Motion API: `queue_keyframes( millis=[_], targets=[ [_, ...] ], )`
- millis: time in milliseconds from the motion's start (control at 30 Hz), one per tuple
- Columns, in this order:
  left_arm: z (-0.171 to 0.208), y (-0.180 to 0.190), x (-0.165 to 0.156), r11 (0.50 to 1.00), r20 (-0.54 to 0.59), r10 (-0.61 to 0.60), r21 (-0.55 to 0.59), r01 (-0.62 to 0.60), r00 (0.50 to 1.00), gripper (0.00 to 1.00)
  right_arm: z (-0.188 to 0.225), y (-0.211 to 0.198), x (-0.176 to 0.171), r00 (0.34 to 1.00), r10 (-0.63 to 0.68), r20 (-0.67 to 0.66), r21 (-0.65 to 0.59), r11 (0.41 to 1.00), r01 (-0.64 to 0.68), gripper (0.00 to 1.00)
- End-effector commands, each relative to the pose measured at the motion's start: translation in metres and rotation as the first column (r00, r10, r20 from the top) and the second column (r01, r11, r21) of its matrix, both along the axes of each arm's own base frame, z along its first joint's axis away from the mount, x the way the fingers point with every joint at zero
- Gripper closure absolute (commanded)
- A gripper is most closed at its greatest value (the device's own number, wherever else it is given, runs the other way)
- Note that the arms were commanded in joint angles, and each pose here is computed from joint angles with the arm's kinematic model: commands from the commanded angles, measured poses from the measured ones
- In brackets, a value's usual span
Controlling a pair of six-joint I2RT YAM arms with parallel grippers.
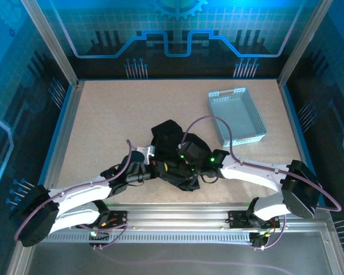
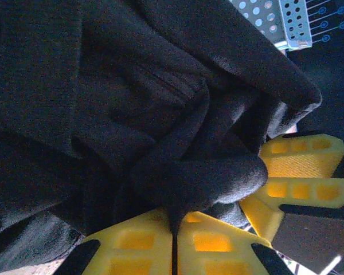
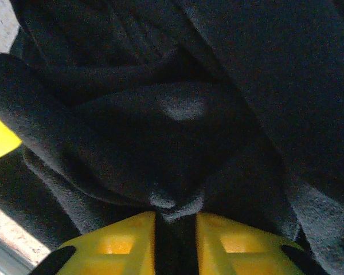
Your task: Fold the inside-out t-shirt
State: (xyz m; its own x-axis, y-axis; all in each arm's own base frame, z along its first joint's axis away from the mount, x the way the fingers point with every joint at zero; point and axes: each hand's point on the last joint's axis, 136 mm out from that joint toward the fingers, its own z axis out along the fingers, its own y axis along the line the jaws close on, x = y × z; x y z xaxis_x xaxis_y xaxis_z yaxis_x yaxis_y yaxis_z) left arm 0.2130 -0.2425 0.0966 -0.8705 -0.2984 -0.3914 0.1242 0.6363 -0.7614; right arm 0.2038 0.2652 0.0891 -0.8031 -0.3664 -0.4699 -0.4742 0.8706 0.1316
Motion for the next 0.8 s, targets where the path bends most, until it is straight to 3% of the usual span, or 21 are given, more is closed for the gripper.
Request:
queue_keyframes(
  millis=[0, 133, 267, 367, 500, 600, 767],
  targets=[
    [0.016, -0.005, 0.004, 1.0, 0.057, -0.013, -0.016, 0.014, 0.998, 0.89, 0.005, -0.005, 0.003, 1.0, -0.019, 0.021, -0.032, 0.999, 0.019, 0.86],
    [0.014, -0.002, 0.005, 1.0, 0.051, 0.002, -0.009, -0.001, 0.999, 0.89, 0.035, 0.0, -0.001, 0.996, 0.03, 0.082, 0.016, 0.999, -0.031, 1.0],
    [0.015, 0.001, 0.01, 0.999, 0.053, 0.034, -0.012, -0.033, 0.998, 0.89, 0.091, -0.003, -0.01, 0.973, 0.07, 0.22, 0.167, 0.98, -0.108, 1.0],
    [0.009, 0.007, 0.015, 0.998, 0.03, 0.068, -0.004, -0.068, 0.997, 0.85, 0.112, -0.02, -0.017, 0.955, 0.039, 0.295, 0.268, 0.956, -0.122, 1.0],
    [-0.001, 0.013, 0.016, 0.996, -0.01, 0.08, 0.041, -0.08, 0.997, 0.82, 0.1, -0.043, -0.022, 0.954, -0.02, 0.298, 0.307, 0.949, -0.077, 1.0],
    [0.0, 0.013, 0.014, 0.992, -0.02, 0.039, 0.125, -0.036, 0.999, 0.74, 0.074, -0.048, -0.03, 0.969, -0.025, 0.246, 0.318, 0.946, -0.056, 1.0],
    [0.049, -0.006, 0.001, 0.946, 0.157, -0.142, 0.313, 0.087, 0.977, 0.51, 0.048, -0.04, -0.037, 0.981, -0.025, 0.191, 0.372, 0.927, -0.049, 1.0]
  ],
)
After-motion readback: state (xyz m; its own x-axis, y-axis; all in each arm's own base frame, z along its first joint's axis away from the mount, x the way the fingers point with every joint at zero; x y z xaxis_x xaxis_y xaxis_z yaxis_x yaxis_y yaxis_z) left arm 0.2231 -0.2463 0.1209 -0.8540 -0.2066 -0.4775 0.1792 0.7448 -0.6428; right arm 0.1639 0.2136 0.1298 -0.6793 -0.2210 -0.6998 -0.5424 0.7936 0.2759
